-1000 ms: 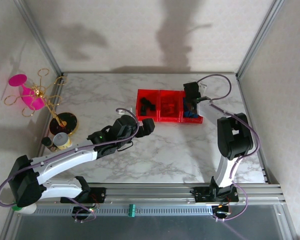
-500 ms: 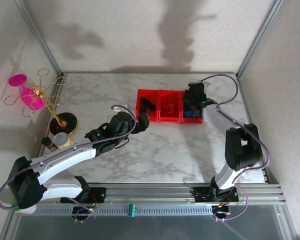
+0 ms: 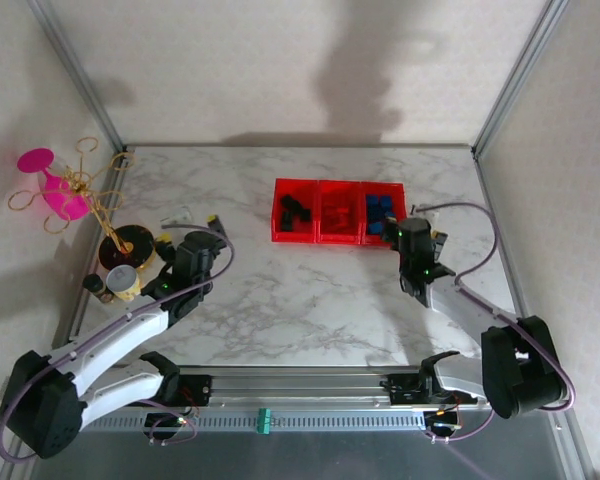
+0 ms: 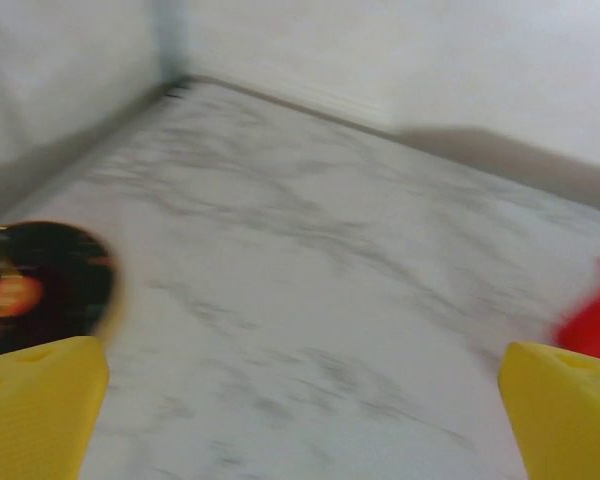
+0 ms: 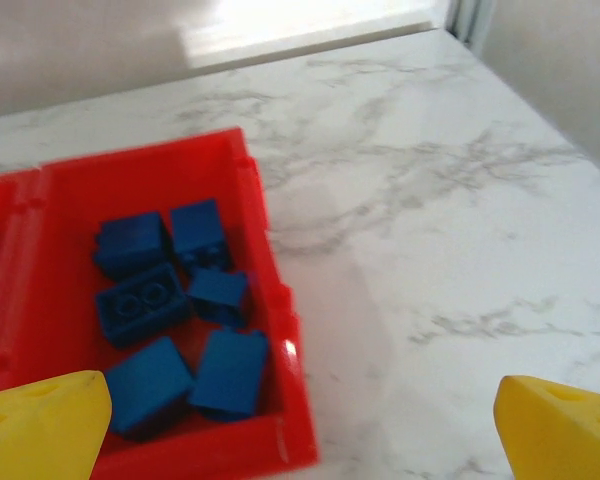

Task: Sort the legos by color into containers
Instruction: Reset both arms

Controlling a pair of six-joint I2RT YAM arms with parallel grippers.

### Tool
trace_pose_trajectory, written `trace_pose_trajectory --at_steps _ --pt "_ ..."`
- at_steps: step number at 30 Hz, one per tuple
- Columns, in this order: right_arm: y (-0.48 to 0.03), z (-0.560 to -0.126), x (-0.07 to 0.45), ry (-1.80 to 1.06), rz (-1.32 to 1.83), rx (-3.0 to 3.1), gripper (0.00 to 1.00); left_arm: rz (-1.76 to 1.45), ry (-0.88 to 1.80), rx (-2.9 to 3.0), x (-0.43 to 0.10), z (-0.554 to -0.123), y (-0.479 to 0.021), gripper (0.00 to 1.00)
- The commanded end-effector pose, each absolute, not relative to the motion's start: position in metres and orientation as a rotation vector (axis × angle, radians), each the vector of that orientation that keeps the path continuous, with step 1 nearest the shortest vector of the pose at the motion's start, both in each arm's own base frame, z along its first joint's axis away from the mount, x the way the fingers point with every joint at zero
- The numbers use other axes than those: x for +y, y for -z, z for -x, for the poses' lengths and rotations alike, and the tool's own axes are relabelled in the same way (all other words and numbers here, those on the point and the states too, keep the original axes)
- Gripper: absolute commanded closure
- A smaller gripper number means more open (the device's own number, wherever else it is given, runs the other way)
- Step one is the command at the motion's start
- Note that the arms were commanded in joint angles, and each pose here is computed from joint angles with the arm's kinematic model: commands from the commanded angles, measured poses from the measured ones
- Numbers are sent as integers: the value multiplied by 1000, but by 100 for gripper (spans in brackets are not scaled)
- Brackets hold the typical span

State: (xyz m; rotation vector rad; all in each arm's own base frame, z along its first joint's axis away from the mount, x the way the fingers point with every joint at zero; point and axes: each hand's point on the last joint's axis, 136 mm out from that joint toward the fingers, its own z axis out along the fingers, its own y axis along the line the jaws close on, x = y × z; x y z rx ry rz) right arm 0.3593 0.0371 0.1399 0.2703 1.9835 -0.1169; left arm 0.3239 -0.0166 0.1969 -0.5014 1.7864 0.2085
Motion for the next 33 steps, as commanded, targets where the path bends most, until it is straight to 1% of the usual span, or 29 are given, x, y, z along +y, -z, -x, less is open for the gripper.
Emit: trace_pose_trajectory --at_steps 1,3,7,11,14,16,18,20,22,24,33 --pt "-162 -363 23 174 -268 1813 1 573 -362 1652 29 -321 -201 0" --pt "-164 -367 25 166 -232 1806 1 567 -350 1612 40 -320 -191 0" --pt "-170 -367 22 191 -153 1723 1 546 -236 1562 44 -320 -176 0" --pt "-146 -365 4 126 -179 1714 1 471 -257 1559 41 -326 -162 0" --pt "-135 -367 6 108 -127 1733 1 443 -154 1506 36 -331 -164 0" --pt "-139 -368 11 102 -62 1710 1 409 -144 1523 34 -341 -161 0" --pt "-145 -358 11 76 -25 1641 1 399 -126 1551 34 -349 -149 0" --pt "-139 -354 0 23 -70 1620 1 385 -112 1558 33 -351 -140 0" --pt "-138 -355 -1 -1 -59 1594 1 374 -107 1573 31 -356 -138 0" --pt "-124 -374 -5 17 -89 1696 1 383 -113 1600 33 -364 -134 0" --pt "-124 -374 -7 15 -91 1692 1 382 -104 1613 33 -366 -133 0"
